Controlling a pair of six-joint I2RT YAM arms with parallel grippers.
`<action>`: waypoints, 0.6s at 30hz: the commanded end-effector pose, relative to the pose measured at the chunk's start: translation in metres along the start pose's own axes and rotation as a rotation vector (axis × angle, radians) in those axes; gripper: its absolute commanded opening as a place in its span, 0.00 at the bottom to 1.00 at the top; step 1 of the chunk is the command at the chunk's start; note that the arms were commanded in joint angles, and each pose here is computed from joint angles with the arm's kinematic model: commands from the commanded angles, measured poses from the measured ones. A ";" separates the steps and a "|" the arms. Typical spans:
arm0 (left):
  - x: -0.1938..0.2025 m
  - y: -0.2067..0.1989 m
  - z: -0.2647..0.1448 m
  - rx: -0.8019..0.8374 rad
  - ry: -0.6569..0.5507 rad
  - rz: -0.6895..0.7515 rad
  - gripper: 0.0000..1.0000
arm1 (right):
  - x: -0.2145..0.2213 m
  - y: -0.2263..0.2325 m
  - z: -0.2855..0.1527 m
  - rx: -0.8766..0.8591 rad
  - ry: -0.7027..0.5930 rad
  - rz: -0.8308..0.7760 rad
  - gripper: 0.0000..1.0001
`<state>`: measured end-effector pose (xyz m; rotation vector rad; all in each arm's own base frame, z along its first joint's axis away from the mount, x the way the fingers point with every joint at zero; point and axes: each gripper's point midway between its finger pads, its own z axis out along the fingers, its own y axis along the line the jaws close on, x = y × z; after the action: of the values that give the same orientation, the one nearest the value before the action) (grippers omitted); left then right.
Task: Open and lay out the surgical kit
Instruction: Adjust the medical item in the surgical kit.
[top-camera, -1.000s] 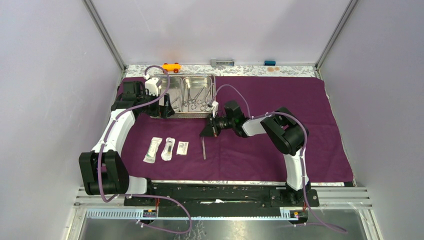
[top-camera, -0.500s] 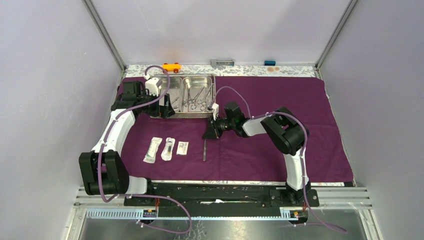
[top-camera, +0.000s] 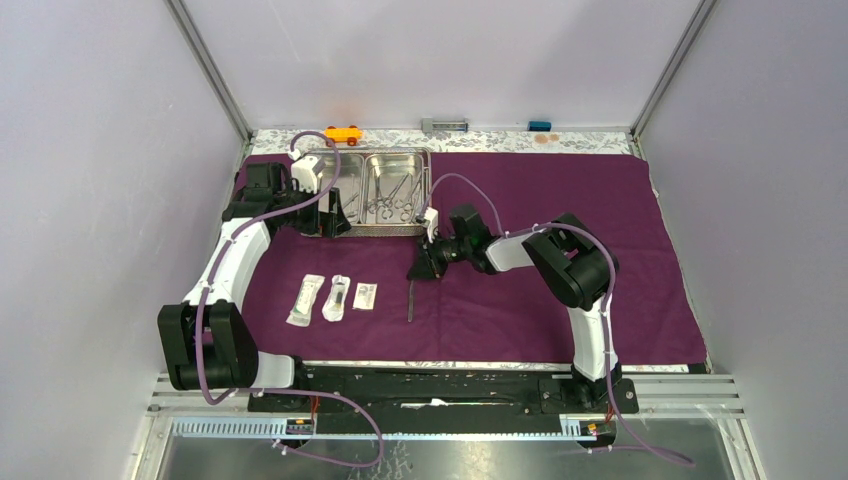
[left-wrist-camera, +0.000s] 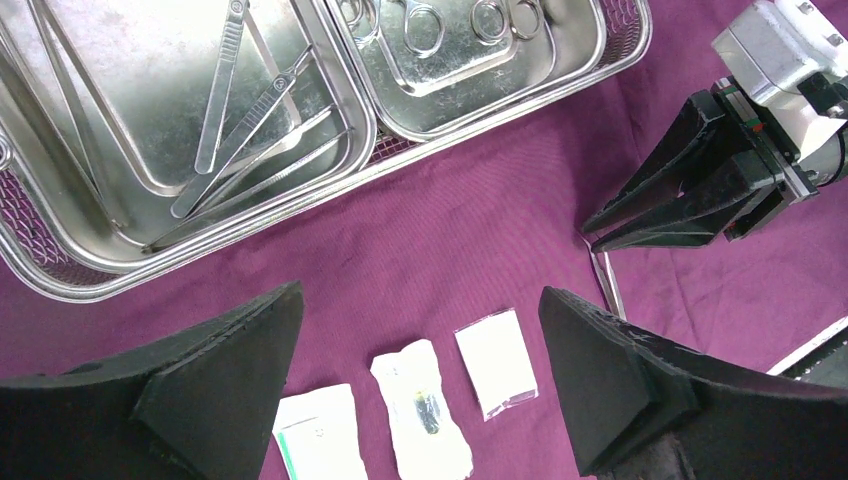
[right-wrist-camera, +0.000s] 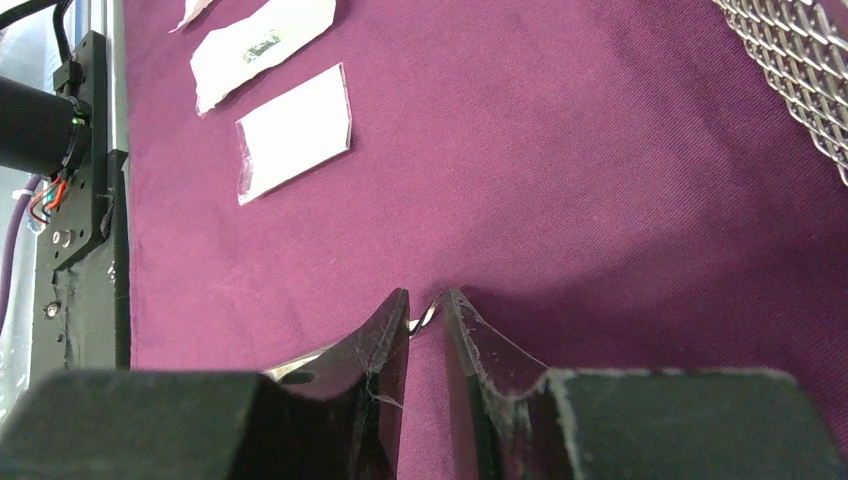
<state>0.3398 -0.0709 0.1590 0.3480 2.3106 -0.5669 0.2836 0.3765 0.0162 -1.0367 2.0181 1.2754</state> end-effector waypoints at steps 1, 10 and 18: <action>-0.014 -0.002 -0.002 0.025 -0.035 0.033 0.99 | -0.011 -0.002 -0.011 0.012 -0.012 -0.042 0.28; -0.012 -0.003 -0.001 0.034 -0.026 0.029 0.99 | -0.015 0.005 -0.018 -0.046 -0.023 -0.060 0.34; -0.012 -0.003 -0.001 0.033 -0.024 0.029 0.99 | -0.012 0.002 -0.019 -0.039 -0.012 -0.072 0.32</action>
<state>0.3385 -0.0723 0.1542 0.3524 2.3265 -0.5845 0.2861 0.3654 0.0185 -1.0595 2.0052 1.3000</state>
